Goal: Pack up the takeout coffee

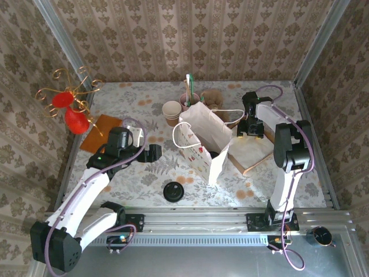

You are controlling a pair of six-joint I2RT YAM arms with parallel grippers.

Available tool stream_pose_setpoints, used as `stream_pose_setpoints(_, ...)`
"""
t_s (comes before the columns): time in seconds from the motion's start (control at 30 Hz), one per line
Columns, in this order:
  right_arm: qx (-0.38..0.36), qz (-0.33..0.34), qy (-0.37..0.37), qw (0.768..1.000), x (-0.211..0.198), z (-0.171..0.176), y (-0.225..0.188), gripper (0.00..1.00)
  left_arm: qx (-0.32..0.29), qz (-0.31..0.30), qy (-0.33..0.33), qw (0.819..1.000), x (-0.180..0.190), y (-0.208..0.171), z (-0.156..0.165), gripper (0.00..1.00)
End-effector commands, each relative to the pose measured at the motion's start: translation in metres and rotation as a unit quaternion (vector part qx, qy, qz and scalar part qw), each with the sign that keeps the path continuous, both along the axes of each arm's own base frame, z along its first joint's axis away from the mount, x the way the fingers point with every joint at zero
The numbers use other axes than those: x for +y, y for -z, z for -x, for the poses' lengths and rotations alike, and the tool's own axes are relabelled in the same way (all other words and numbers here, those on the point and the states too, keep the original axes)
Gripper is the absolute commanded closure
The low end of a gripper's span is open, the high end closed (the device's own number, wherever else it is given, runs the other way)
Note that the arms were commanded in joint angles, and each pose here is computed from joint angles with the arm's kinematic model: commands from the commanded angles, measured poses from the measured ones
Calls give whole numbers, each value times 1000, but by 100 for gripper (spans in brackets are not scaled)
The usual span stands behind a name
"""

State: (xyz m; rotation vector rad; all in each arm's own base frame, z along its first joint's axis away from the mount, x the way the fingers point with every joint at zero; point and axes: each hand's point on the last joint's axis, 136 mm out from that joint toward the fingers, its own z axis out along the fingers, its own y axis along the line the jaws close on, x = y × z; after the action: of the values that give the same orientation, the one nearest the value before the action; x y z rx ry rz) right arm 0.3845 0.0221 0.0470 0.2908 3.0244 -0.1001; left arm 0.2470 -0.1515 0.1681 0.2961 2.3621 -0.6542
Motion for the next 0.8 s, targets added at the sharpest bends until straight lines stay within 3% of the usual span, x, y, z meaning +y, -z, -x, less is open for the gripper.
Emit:
stream_pose_setpoints(0.0, -9, 7, 0, 1000, -4, -1, -6, 43, 0, 3, 2, 1000, 2, 1, 4, 0)
stream_pose_setpoints(0.4, -3, -11, 2, 1000, 0, 0, 3, 58, -3, 2, -1, 1000, 3, 0, 5, 0)
stream_pose_setpoints(0.63, 16, -18, 3, 1000, 2, 5, 19, 46, -1, 1, -1, 1000, 3, 1, 5, 0)
stream_pose_setpoints(0.77, 10, -18, 3, 1000, 2, 4, 17, 49, -1, 1, -3, 1000, 4, 1, 5, 0)
